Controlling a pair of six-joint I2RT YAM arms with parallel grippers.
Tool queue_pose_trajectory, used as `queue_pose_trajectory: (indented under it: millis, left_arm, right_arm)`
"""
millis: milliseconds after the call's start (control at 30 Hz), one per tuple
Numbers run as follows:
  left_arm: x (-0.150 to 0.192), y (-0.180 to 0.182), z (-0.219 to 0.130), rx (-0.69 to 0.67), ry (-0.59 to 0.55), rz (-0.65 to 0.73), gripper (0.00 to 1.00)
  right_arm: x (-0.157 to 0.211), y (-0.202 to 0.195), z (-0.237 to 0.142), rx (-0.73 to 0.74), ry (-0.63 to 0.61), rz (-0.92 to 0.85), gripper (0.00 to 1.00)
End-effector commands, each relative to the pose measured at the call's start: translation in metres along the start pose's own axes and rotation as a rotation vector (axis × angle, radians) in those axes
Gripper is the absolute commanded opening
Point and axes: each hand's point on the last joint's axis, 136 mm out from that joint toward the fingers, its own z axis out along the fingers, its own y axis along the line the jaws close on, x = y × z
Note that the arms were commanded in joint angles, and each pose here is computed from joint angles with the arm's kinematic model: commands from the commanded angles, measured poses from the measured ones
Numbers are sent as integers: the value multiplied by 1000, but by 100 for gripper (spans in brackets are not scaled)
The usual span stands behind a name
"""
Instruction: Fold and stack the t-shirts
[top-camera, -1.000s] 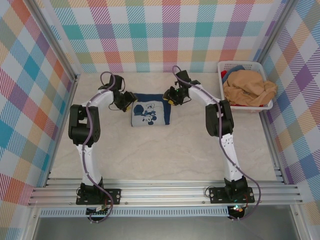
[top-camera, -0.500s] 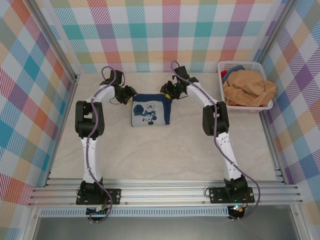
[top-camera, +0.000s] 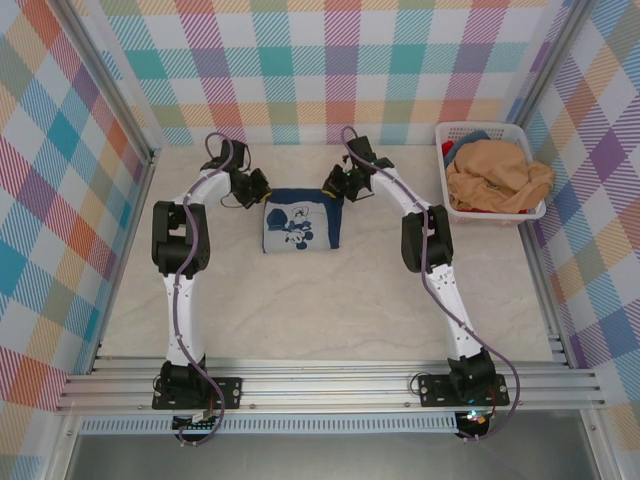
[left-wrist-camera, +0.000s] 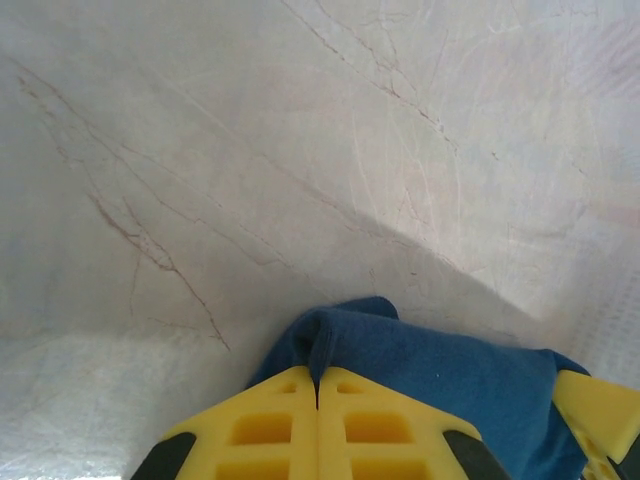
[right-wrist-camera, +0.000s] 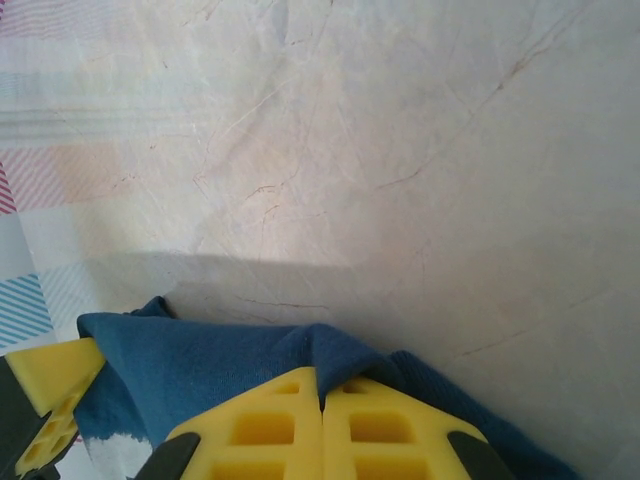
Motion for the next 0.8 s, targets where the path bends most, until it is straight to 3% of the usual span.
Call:
queue_pose_trajectory:
  millis: [0,233,767]
  left_arm:
    - [-9,-33,-33,59,-42,48,0]
    - [1,-52,-60,78,-62,88,0]
    - [14,-82,-72,151,-37,128,0]
  right_arm:
    - [-5,33,-29,-28,-50,-53,0]
    - [4,52,-72,-5,-134,-86,0]
    - [32,33,-123,113,-224,-48,0]
